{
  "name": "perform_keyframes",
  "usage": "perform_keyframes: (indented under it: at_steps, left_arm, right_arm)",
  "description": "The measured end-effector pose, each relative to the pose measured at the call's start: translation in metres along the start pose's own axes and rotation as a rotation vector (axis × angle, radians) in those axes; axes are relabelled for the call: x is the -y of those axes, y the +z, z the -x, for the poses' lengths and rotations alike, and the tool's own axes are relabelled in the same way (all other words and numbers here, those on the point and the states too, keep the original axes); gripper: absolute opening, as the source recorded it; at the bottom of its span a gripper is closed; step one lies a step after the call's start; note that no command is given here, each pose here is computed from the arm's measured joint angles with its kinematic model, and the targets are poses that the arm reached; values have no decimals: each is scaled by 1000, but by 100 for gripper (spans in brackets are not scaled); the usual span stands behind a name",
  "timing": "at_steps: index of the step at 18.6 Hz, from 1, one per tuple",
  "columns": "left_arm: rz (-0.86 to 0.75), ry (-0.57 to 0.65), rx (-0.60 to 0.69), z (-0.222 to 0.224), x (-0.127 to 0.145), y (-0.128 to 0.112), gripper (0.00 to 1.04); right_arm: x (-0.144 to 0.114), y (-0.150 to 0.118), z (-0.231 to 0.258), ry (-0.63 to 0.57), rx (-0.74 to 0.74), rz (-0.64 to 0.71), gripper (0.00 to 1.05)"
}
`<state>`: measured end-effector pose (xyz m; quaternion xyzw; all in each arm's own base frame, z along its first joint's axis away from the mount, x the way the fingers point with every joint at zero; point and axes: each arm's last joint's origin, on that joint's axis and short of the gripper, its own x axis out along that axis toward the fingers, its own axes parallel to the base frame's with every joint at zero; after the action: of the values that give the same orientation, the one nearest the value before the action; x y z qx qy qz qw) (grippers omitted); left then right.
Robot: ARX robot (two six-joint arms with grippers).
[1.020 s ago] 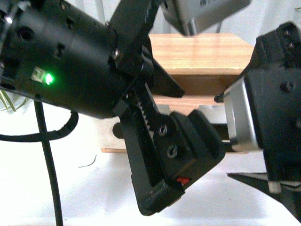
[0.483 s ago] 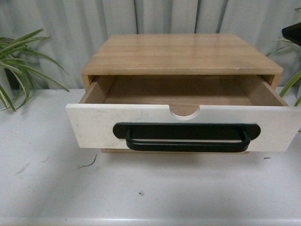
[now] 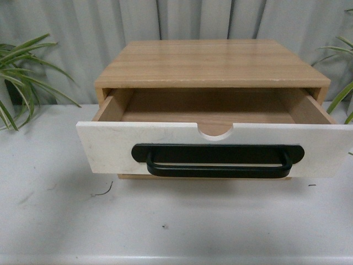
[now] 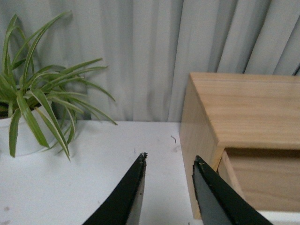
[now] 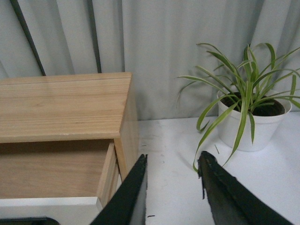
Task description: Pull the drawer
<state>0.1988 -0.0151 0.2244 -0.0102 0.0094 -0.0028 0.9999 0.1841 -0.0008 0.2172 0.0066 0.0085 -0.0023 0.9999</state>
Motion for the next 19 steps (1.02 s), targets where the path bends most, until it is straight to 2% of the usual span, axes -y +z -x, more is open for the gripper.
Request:
perform_keyframes:
  at_steps: [2, 5, 19]
  left_arm:
    - [-3, 2, 10, 15, -7, -12, 12]
    - [-1, 7, 29, 22, -15, -14, 1]
    - [-5, 4, 11, 54, -15, -42, 2]
  right_arm:
    - [0, -8, 14, -1, 22, 6, 16]
    - [0, -15, 20, 0, 14, 7, 4]
    - [1, -37, 46, -1, 11, 11, 2]
